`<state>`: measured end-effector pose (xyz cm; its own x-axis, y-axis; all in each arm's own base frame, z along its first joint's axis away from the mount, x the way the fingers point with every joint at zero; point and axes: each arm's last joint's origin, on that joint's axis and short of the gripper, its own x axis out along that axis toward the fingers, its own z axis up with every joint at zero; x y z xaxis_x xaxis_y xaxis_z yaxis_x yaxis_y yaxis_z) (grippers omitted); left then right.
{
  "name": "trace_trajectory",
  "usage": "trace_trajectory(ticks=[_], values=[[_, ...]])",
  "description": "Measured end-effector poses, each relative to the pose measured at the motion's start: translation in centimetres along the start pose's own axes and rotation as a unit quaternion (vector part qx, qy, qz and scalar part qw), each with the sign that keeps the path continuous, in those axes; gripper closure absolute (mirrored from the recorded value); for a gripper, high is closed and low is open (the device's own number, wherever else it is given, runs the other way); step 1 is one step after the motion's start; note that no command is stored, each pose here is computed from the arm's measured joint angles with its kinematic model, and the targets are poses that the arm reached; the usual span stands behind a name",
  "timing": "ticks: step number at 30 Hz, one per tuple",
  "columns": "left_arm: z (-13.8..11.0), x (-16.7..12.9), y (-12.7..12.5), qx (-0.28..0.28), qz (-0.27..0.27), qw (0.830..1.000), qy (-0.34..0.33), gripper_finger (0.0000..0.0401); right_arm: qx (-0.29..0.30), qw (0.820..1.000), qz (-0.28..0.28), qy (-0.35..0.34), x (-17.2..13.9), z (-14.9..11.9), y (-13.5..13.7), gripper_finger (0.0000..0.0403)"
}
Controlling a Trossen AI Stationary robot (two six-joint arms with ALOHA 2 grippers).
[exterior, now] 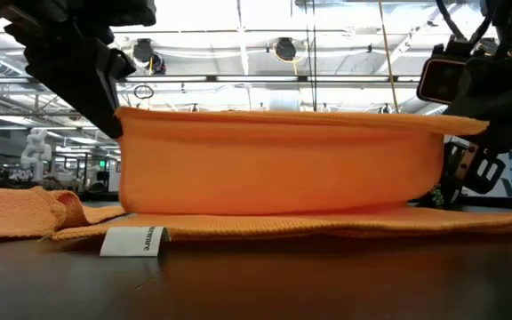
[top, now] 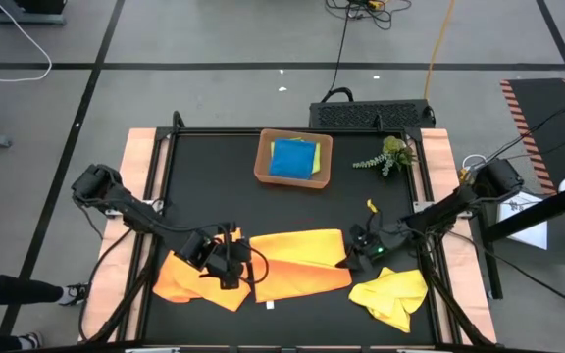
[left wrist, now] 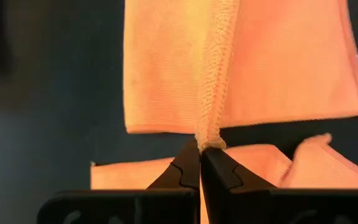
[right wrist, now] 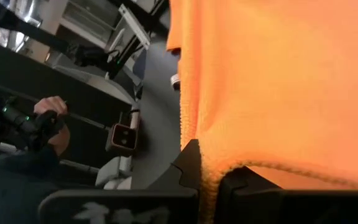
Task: Fold microfiber towels
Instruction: Fold the orange microfiber towel
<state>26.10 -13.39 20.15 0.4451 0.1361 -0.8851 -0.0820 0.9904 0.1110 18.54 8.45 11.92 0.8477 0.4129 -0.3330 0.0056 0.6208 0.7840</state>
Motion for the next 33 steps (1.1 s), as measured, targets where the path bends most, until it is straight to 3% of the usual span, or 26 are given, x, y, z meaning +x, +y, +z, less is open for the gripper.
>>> trace_trajectory(ticks=[13,18,25,28,33], values=[[-0.3,-0.4,-2.4,0.01,-0.041,0.998,-0.037,0.0401,0.0,1.0,-0.01,0.021,0.7,-0.6,-0.2,0.0403],[-0.6,0.5,-3.1,0.008,-0.038,0.999,-0.023,0.0401,-0.002,0.999,-0.014,0.029,0.7,-1.0,-0.1,0.0403],[-0.4,2.5,-4.5,-0.006,-0.091,0.996,-0.013,0.0401,0.004,0.999,-0.019,0.03,0.6,-1.8,0.3,0.0403],[-0.6,3.0,-4.6,-0.009,-0.085,0.996,-0.004,0.0401,0.002,0.999,-0.022,0.032,0.6,-2.0,0.3,0.0402],[-0.9,3.0,-4.6,-0.022,-0.083,0.996,0.01,0.0394,-0.003,0.999,-0.023,0.047,0.6,-2.5,0.5,0.0374]])
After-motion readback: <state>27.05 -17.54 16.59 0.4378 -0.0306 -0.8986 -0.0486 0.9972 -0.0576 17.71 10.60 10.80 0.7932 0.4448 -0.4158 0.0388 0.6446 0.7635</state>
